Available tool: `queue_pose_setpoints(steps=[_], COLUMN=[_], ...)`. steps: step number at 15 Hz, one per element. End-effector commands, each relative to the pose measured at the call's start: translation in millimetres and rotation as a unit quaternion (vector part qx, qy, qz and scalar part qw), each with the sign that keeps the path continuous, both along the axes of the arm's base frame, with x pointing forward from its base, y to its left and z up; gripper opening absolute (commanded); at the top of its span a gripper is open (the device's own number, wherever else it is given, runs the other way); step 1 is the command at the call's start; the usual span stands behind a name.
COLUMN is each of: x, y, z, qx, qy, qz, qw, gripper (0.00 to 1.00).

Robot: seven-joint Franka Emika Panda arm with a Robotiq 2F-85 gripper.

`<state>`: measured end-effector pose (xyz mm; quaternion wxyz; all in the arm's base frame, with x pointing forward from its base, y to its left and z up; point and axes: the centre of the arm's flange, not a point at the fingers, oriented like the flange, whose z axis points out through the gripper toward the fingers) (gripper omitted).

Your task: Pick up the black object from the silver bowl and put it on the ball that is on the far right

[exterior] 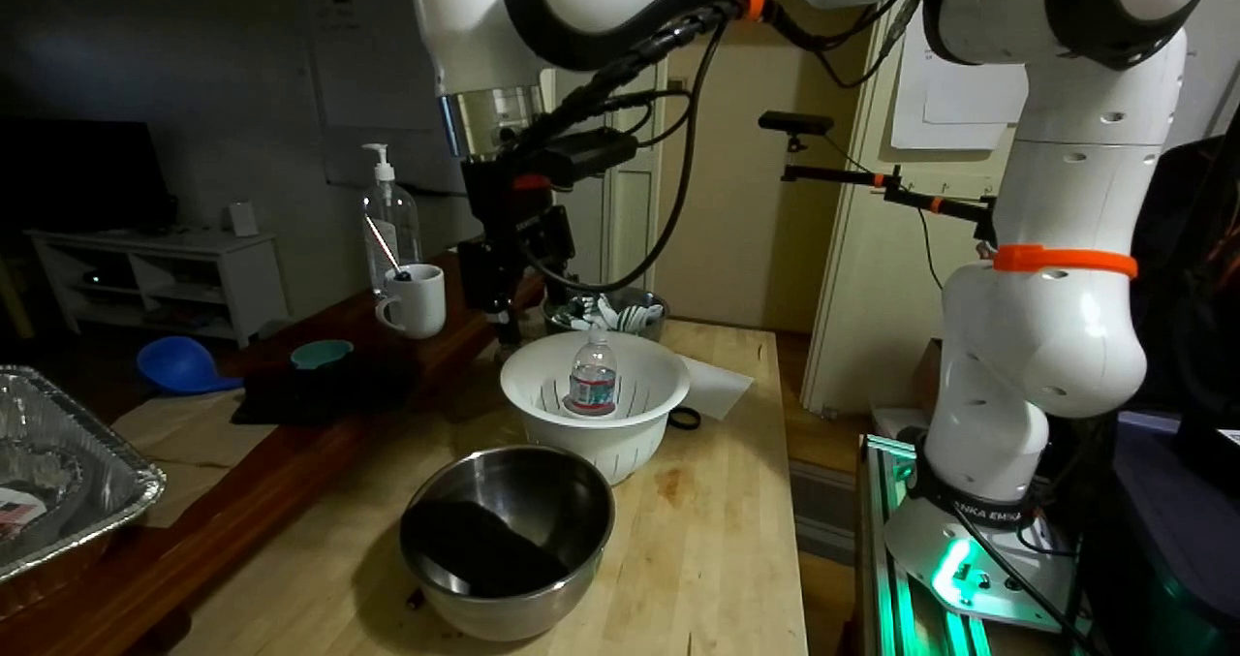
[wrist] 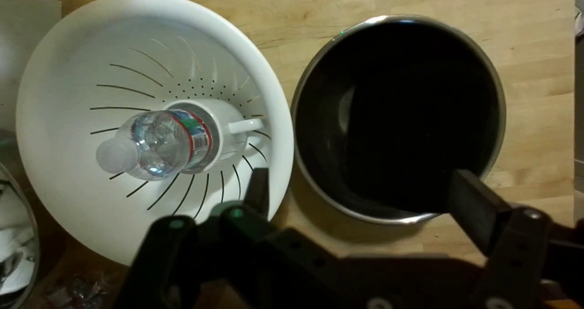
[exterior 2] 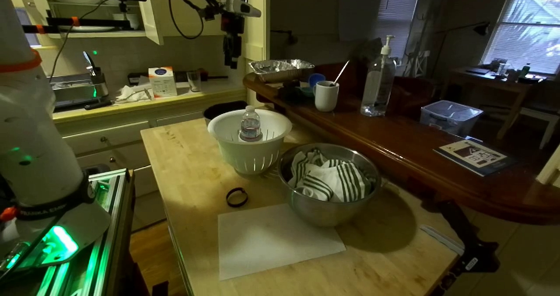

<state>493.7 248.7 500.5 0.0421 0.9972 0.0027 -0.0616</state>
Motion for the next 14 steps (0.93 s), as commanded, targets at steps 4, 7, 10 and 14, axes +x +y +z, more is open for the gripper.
queue_pose_setpoints(steps=[4,7,10,14], x=[8,8,-5,-13], y=[24,63,83,83], z=[-11,-26,-44,-59], qx=[-0.014,-0.027,-0.043,-0.051], qy=[0.031,0.038,0.048,0.037], qz=[-0.124,-0.157,-0.209,-0.217], qw=[0.9917,0.9866,0.9757,0.9742], gripper=[1.00,1.00,1.00,1.00])
